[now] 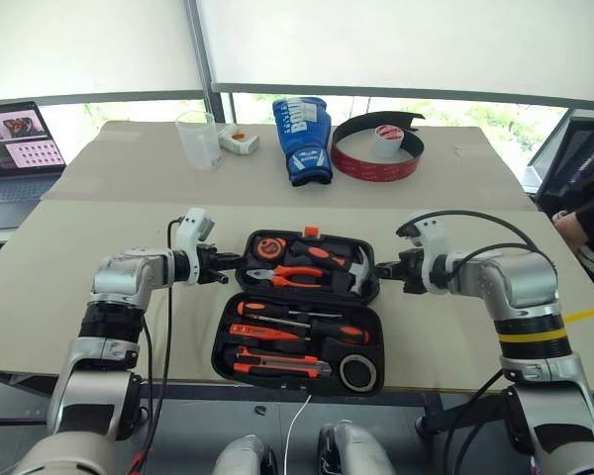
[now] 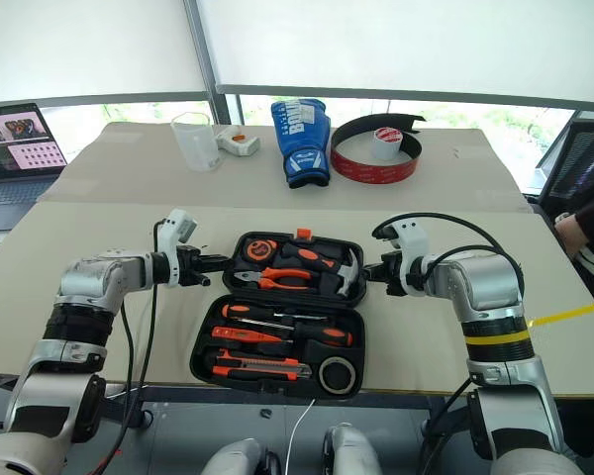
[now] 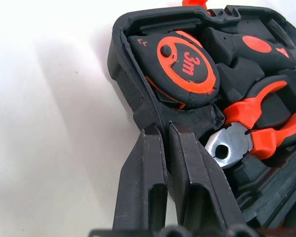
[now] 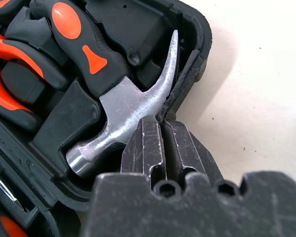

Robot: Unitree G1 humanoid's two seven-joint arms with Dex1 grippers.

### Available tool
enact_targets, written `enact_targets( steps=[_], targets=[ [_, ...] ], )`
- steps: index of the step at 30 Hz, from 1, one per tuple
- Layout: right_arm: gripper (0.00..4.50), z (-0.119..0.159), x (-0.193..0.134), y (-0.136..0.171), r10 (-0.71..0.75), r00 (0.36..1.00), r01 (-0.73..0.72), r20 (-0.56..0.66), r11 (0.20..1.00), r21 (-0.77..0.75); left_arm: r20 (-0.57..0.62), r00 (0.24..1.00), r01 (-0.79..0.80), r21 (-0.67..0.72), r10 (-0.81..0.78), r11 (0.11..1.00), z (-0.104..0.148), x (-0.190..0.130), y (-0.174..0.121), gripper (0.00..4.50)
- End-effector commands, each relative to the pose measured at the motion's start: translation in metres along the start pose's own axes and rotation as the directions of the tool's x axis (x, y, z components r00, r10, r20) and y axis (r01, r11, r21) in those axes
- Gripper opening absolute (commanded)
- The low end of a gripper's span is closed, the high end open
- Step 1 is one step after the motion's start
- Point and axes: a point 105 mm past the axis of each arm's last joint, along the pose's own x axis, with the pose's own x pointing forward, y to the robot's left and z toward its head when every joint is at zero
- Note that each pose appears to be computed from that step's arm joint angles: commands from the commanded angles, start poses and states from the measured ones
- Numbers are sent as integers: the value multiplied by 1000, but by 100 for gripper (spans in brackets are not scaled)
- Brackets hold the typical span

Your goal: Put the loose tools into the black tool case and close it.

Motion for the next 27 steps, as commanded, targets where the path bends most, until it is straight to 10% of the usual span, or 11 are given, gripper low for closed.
enact_targets(
  steps=[1,8,27],
  targets=[
    [7,47,-7,4,-19,979,47,205,990,-134,198,980,10,95,-29,995,42,-1,-11,0],
    [7,81,-21,10,-56,897,212,438,925,-316,387,922,-119,249,14,961,75,-12,-11,0],
    [7,15,-32,19,-37,786,459,617,704,-542,495,859,-408,508,131,759,41,-39,-7,0]
  ],
)
